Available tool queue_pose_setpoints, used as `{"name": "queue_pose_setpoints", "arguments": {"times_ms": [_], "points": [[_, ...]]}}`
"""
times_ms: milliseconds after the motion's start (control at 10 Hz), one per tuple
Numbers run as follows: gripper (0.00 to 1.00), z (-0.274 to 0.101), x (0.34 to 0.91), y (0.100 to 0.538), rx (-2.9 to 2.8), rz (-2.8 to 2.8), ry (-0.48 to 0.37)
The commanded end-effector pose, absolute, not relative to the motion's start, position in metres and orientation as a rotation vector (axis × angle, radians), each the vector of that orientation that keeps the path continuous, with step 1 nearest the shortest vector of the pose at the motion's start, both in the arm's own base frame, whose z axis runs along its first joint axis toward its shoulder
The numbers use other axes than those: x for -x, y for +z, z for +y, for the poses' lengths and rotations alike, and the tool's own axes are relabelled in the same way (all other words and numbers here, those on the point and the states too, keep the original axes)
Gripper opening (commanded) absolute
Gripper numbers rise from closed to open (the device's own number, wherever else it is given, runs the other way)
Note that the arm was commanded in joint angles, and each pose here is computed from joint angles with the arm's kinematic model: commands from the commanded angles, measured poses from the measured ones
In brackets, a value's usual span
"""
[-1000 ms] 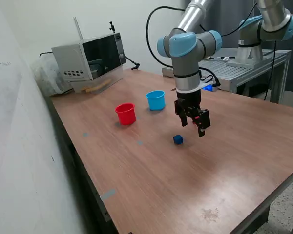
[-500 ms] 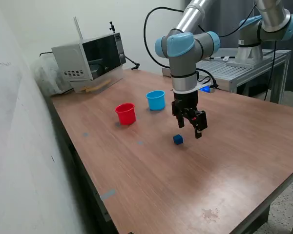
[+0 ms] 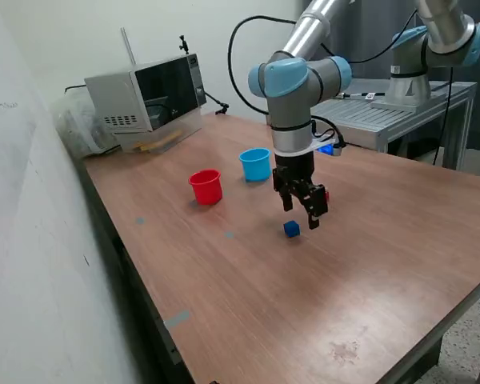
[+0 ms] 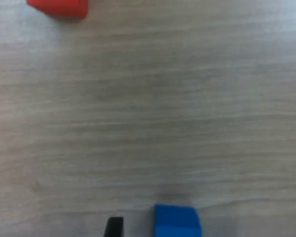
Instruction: Place red objects in the red bin, and blue objects in the blue bin.
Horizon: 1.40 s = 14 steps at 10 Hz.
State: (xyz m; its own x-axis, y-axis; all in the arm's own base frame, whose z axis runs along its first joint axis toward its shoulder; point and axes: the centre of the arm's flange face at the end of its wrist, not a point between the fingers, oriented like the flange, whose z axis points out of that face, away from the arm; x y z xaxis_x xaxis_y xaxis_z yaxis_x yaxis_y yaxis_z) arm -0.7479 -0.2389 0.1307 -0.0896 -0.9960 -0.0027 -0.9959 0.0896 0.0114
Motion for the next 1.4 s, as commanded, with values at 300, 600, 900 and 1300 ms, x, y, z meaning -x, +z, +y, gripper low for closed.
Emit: {"name": "queue_pose_setpoints", "arguments": {"times_ms": [300, 600, 900, 1300], "points": [[1.0, -0.223, 0.764, 0.117, -2.113, -2.336, -0.067], [1.0, -0.221, 0.764, 0.116, -2.114, -2.341, -0.068], [1.0, -0.222, 0.763, 0.114, -2.116, -2.342, -0.063], [1.0, -0.225, 0.761, 0.113, -2.124, -2.34, -0.056]]}}
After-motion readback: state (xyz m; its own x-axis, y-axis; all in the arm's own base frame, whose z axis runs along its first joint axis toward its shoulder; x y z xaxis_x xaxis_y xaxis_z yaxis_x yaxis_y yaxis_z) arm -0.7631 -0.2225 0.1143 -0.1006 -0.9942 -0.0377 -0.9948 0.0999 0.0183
